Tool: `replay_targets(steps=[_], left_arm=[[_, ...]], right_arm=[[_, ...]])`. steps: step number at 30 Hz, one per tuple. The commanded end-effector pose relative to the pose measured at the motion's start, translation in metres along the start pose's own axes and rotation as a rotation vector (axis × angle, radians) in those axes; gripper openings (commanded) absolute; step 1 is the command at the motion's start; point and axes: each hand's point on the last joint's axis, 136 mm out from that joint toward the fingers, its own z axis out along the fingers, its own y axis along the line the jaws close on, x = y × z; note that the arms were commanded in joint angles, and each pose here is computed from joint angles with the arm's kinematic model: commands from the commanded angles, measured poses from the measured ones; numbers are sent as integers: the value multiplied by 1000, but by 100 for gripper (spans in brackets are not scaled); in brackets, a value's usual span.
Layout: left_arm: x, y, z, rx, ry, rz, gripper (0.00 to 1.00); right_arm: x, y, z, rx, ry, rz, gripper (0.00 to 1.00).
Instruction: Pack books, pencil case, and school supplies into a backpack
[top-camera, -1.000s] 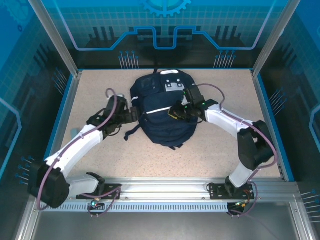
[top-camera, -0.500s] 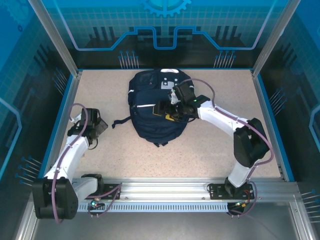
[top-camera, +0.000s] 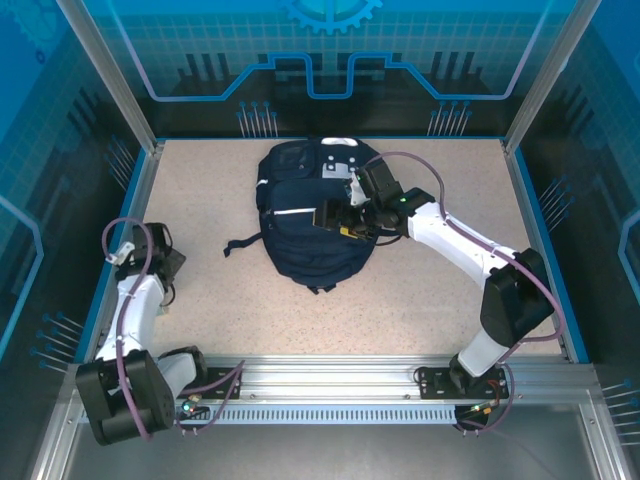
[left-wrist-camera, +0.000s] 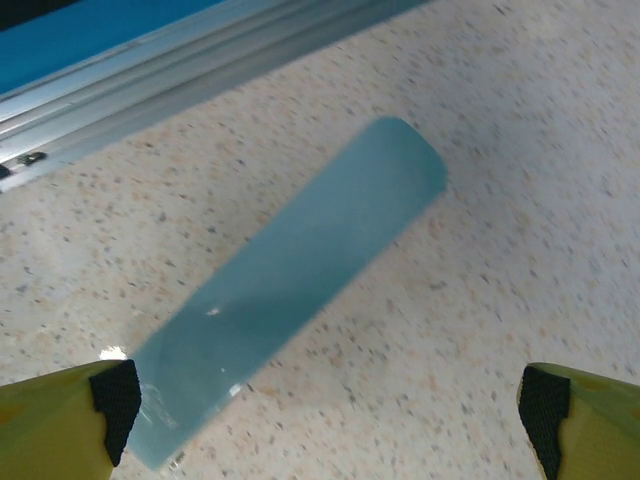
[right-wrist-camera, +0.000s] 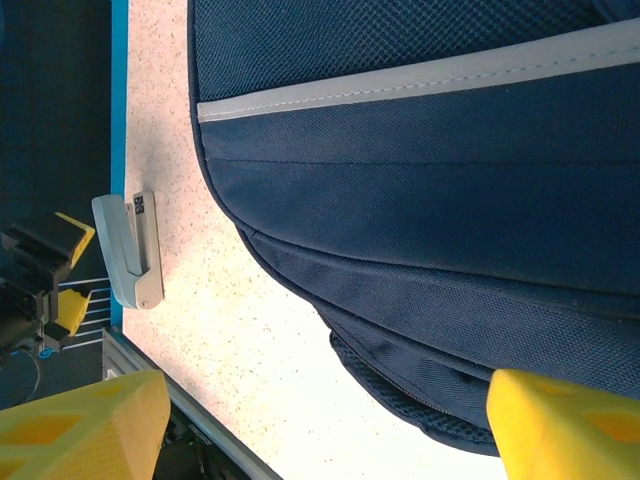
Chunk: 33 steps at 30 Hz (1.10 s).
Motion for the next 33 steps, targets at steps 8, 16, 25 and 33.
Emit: replay_targets(steps=[8,16,25,33], left_arm=[[-14,-8,33,-7,88,5,99],[6,-40,47,131,250,63,88],[19,-38,47,115,270,83,50],[38,-56,35,157,290,154,27]], right_arm=[[-2,14,-3,-12,17,-13,87],[3,14,-4,-4,23,-13,87],[6,8,-3,13,27,-5,86],[6,2,-2,21,14,-7,85]])
